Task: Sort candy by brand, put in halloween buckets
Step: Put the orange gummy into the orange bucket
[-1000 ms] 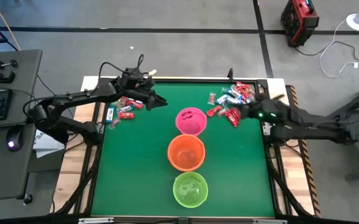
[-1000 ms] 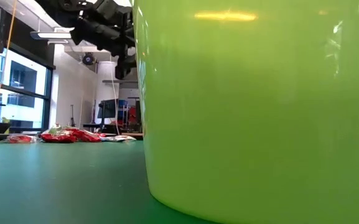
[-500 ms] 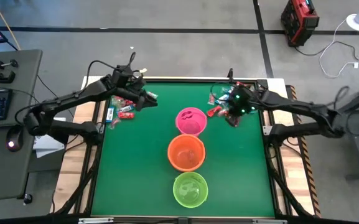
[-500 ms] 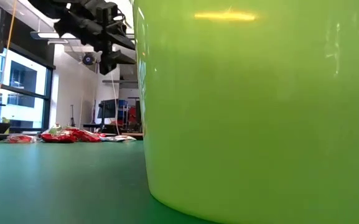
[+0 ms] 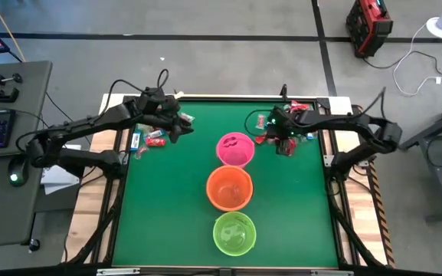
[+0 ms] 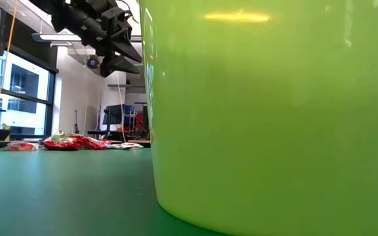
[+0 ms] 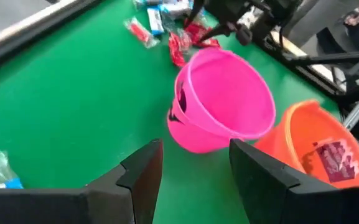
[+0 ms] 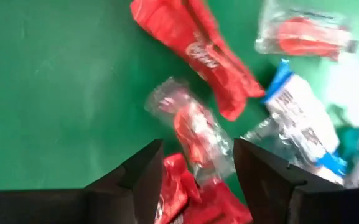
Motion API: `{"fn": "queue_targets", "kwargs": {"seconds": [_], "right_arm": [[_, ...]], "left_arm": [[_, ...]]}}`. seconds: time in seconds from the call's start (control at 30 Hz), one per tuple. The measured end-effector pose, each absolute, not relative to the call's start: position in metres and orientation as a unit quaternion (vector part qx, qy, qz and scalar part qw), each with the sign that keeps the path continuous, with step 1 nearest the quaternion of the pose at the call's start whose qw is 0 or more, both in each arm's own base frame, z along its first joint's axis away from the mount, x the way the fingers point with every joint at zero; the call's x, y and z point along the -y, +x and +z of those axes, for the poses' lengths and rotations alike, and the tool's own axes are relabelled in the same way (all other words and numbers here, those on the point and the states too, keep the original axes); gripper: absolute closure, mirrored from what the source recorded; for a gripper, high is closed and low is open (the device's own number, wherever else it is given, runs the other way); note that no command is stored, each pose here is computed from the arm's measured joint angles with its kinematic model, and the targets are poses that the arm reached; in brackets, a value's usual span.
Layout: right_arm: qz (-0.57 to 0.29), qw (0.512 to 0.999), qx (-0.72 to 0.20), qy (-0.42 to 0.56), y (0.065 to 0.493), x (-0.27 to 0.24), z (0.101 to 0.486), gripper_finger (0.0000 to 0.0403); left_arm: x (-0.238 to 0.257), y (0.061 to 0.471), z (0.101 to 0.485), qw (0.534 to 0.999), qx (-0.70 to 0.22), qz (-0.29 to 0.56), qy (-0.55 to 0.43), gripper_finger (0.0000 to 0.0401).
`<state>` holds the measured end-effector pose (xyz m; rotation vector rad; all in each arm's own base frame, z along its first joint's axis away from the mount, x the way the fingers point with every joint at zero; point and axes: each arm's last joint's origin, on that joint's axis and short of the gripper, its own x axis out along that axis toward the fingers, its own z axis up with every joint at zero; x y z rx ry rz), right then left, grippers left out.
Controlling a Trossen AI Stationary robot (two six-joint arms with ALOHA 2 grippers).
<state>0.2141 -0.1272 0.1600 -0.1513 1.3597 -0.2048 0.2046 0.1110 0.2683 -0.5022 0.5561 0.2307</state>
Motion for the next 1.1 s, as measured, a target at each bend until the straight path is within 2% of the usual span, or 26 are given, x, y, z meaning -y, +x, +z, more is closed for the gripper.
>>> {"fn": "queue_targets", "kwargs": {"seconds": [0.2,0.3,0.4,0.47,0.67,0.73,0.8,0.87,0.97,1.1], "right_arm": [[-0.068,0.757,-0.645,-0.084,0.219,0.130,0.144,0.0248],[-0.075,0.757,-0.643,-0.095,0.221,0.132,0.143,0.0295],[-0.094,0.753,-0.643,-0.104,0.220,0.132,0.148,0.0365],[-0.095,0.752,-0.644,-0.103,0.216,0.131,0.155,0.0390],[-0.114,0.775,-0.613,-0.106,0.211,0.127,0.206,0.0382],[-0.133,0.808,-0.569,-0.076,0.212,0.126,0.233,0.0394],[-0.130,0.858,-0.497,0.003,0.215,0.123,0.260,0.0398],[-0.094,0.895,-0.423,0.104,0.219,0.117,0.283,0.0393],[-0.020,0.912,-0.348,0.215,0.232,0.104,0.306,0.0390],[0.068,0.918,-0.319,0.224,0.256,0.066,0.317,0.0391]], "left_arm": [[-0.105,0.204,0.250,0.913,-0.280,0.113,-0.273,0.0227],[-0.105,0.204,0.249,0.910,-0.277,0.116,-0.284,0.0227],[-0.105,0.204,0.251,0.912,-0.271,0.116,-0.286,0.0227],[-0.105,0.204,0.254,0.917,-0.258,0.115,-0.281,0.0227],[-0.108,0.208,0.262,0.931,-0.216,0.111,-0.272,0.0227],[-0.108,0.209,0.264,0.936,-0.206,0.108,-0.264,0.0227],[-0.109,0.210,0.266,0.942,-0.197,0.104,-0.250,0.0227],[-0.109,0.211,0.268,0.949,-0.187,0.100,-0.235,0.0227],[-0.110,0.212,0.272,0.958,-0.170,0.096,-0.212,0.0227],[-0.111,0.213,0.274,0.961,-0.158,0.095,-0.207,0.0227]]}}
